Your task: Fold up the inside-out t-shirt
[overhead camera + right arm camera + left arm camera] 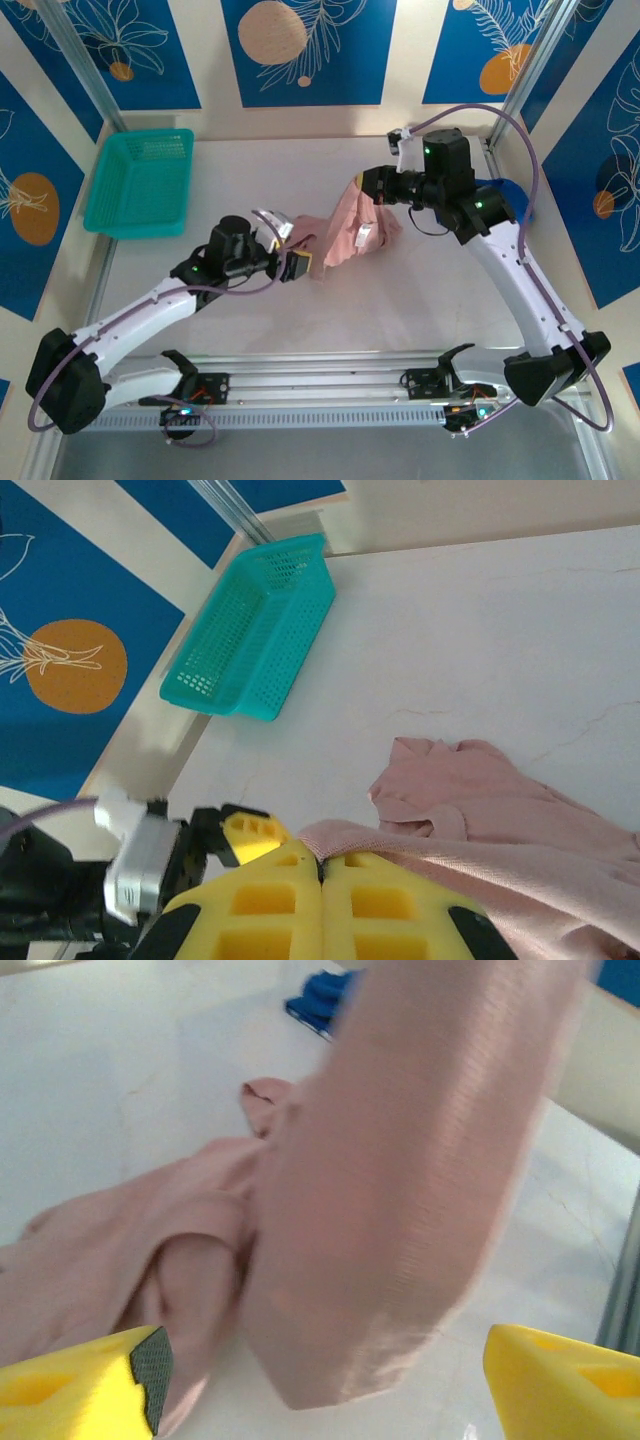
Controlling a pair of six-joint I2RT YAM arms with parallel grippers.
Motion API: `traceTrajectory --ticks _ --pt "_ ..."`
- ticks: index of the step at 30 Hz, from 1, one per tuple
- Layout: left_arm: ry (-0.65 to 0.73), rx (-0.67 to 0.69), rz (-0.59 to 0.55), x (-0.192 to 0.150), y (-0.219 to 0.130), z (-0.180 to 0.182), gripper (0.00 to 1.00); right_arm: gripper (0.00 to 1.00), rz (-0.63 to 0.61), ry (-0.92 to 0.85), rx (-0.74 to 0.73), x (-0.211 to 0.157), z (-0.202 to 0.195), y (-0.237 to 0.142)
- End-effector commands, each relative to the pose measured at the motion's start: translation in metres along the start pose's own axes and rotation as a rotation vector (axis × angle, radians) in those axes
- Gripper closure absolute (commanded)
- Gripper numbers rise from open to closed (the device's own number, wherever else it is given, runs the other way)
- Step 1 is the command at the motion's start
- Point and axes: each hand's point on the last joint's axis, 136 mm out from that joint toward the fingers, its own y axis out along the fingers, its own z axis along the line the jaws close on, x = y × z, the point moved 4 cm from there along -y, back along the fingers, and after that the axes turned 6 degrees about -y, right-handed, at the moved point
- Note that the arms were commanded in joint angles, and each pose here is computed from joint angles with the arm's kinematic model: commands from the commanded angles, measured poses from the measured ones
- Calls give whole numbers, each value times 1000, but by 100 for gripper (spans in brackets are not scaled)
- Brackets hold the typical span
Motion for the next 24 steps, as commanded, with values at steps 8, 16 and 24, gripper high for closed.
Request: traceTrajectory --ticks 8,16,24 --pt "93 95 -8 24 31 -3 23 100 2 -1 47 6 6 -2" --pt "104 59 7 41 54 -6 63 100 21 0 -7 0 -7 0" --pt "92 1 -62 54 27 -10 100 100 79 -37 -134 -16 -31 7"
